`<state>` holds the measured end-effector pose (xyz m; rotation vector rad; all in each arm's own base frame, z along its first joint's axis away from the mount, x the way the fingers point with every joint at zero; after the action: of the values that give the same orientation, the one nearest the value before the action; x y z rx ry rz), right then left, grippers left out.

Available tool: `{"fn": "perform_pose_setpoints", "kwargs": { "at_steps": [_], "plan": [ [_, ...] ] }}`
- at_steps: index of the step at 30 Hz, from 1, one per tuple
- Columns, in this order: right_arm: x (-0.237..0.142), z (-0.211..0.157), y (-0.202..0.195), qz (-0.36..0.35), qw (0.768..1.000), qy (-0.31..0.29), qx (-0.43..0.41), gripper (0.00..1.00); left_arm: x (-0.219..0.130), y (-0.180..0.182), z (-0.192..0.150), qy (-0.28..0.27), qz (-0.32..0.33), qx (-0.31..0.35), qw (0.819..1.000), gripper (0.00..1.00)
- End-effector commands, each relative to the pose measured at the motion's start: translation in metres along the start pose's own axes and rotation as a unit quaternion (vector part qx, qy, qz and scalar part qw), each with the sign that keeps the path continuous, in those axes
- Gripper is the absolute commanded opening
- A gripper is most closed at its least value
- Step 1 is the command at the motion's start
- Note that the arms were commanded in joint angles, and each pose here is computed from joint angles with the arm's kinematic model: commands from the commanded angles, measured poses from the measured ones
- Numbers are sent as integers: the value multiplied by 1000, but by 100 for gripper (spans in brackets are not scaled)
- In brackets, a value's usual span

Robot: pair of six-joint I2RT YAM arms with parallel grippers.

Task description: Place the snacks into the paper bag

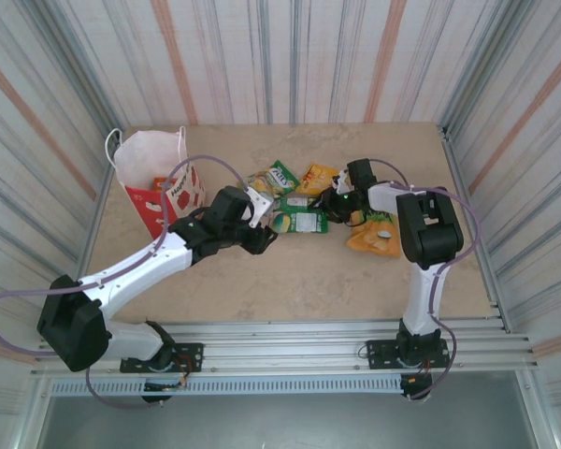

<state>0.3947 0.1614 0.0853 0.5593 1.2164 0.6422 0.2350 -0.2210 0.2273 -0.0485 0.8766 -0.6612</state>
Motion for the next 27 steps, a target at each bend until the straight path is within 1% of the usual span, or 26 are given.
{"fn": "perform_pose_setpoints", "kwargs": {
  "at_steps": [1, 6, 11, 16, 18, 22, 25, 27],
  "plan": [
    [13, -1, 5, 20, 1000, 11, -19, 33, -5, -1, 1, -7, -12, -9, 1000, 59],
    [6, -2, 15, 20, 999, 2, -43, 14, -10, -3, 3, -12, -17, -4, 1000, 58],
    [-21, -8, 37, 0, 996, -9, -88, 1, -21, -4, 7, -25, -17, -1, 1000, 58],
    [-56, -21, 70, -31, 986, -18, -160, 0, -38, -7, 11, -37, -23, 0, 999, 59],
    [-72, -28, 84, -45, 979, -22, -199, 0, -45, -9, 13, -39, -45, -3, 998, 61],
    [-111, -42, 114, -54, 952, -35, -299, 0, -62, -7, 18, -45, -93, -19, 994, 61],
    [-139, -56, 139, -37, 916, -37, -399, 0, -74, -9, 21, -47, -133, 11, 990, 63],
    [-157, -67, 154, -22, 881, -30, -471, 0, -79, -13, 22, -44, -159, 46, 985, 64]
  ]
}}
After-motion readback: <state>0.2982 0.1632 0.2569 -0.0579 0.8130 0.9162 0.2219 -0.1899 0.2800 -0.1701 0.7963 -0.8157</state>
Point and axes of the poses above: each hand's point on the last joint's axis, 136 mm out from that joint toward the fingers, its own x axis out along the fingers, its own y axis along the line the jaws close on, z = x × y, the point moved 8 cm from there along -x, back along the fingers, and after that the axes turned 13 degrees about -x, right-handed, at the moved point
